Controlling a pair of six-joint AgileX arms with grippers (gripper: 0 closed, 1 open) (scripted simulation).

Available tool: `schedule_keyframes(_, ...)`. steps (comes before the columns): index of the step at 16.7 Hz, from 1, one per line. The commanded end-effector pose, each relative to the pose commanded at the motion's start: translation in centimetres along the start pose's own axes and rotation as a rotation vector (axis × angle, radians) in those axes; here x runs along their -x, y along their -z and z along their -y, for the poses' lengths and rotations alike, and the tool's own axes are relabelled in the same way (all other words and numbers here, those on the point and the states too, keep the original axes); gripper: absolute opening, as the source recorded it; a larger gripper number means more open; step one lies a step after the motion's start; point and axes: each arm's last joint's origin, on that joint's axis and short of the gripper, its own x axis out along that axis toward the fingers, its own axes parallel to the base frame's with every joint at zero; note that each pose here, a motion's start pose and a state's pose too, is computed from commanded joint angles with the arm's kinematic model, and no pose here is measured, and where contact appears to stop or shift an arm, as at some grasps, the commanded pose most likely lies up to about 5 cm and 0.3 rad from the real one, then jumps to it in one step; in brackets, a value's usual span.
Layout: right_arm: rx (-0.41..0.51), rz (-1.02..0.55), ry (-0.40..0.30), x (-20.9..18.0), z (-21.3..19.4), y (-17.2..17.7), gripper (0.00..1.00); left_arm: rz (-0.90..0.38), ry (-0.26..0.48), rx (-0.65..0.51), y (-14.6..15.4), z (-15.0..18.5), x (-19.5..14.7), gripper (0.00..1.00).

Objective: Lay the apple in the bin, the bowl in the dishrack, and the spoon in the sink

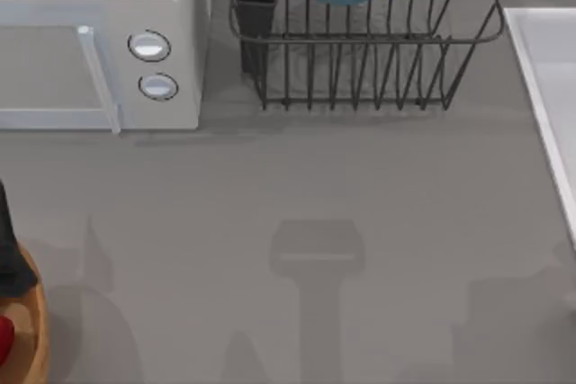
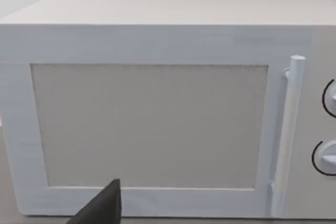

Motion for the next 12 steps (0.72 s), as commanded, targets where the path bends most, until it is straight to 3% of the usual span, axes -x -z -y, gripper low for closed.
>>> schedule_keyframes(10,0.000,0.000,0.000,0.00,0.00,0.00,0.02,0.000,0.000,0.000,0.00,0.00,0.00,1.00)
schedule_keyframes(12,0.000,0.000,0.000,0.00,0.00,0.00,0.00,0.000,0.000,0.000,0.00,0.00,0.00,1.00)
